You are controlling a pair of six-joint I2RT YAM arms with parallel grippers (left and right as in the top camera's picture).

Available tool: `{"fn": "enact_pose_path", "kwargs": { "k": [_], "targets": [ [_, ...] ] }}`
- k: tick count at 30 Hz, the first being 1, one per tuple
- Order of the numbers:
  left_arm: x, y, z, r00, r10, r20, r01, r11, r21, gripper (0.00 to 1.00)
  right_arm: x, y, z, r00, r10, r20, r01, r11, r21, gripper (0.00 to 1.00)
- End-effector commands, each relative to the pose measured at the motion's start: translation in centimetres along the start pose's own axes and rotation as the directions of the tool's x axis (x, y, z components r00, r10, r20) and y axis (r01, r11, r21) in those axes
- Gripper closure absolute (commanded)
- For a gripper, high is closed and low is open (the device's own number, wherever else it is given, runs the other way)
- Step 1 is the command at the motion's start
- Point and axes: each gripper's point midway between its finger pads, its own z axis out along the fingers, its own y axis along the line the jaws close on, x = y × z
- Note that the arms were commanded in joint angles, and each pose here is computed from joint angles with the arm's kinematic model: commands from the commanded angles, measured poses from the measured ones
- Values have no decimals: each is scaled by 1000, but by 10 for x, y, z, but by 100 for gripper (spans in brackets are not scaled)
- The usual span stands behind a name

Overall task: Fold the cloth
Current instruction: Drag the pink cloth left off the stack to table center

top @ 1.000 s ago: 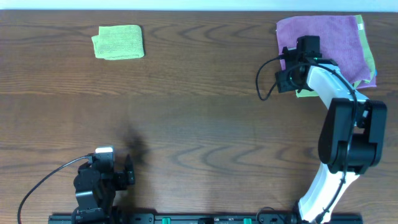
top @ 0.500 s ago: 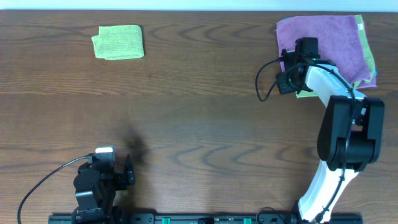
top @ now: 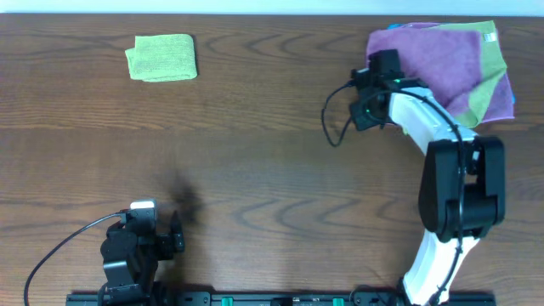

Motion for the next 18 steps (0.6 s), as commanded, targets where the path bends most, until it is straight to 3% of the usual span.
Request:
{"fn": "enact_pose_path", "kwargs": {
  "k": [1,18],
  "targets": [
    [7,1,3,1000,-9,-19,9,1000,-10,4,-12,21,-16,999,-42,33,43,999,-30,99],
    [7,1,3,1000,-9,-19,9,1000,-10,5,-15,127,-27,988,-146,59,156,954,-255,99]
  ]
}}
